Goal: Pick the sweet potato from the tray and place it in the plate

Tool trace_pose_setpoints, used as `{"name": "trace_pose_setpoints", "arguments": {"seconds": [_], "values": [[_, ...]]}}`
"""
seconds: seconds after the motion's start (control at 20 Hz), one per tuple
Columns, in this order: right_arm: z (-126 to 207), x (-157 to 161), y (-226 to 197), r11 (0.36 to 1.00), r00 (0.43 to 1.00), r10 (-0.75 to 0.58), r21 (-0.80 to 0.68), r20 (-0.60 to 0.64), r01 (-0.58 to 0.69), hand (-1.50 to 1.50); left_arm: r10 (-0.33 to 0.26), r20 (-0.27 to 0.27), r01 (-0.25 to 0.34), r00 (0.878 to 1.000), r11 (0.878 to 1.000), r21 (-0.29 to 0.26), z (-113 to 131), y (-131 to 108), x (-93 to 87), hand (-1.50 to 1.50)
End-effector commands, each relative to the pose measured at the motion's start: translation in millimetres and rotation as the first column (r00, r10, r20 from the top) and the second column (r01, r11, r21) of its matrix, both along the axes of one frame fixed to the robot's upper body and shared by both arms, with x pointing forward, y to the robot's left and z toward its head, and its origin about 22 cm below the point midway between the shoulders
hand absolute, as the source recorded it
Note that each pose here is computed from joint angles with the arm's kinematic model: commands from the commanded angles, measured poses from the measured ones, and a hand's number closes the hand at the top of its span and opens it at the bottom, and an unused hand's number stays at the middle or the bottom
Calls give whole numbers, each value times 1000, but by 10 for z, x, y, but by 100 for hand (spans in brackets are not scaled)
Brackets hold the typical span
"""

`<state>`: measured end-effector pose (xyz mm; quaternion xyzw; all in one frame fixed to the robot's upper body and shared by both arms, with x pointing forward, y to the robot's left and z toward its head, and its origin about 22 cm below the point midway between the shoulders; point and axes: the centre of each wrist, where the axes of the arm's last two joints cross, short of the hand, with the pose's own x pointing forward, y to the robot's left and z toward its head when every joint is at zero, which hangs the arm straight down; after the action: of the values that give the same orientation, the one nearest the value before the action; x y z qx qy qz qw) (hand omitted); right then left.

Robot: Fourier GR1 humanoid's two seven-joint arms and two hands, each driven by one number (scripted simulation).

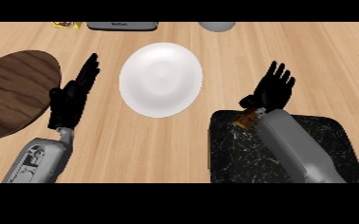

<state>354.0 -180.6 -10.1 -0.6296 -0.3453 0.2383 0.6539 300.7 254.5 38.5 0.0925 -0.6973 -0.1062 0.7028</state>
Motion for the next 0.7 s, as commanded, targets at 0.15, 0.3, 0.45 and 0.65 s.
{"name": "trace_pose_setpoints", "arguments": {"seconds": [0.15,0.3,0.45,0.65], "values": [[466,269,678,971,939,-237,-99,-249,219,-150,17,-4,-17,1000,1000,19,-14,64,-37,0],[425,258,779,968,907,-252,-75,-337,241,-150,24,-10,-24,1000,1000,16,31,45,43,0],[546,362,850,965,900,-262,-78,-348,251,-150,39,-3,-39,999,999,-2,25,63,54,0],[584,417,721,954,875,-295,-74,-385,290,-150,50,-21,-50,999,999,-1,-110,21,-44,0]]}}
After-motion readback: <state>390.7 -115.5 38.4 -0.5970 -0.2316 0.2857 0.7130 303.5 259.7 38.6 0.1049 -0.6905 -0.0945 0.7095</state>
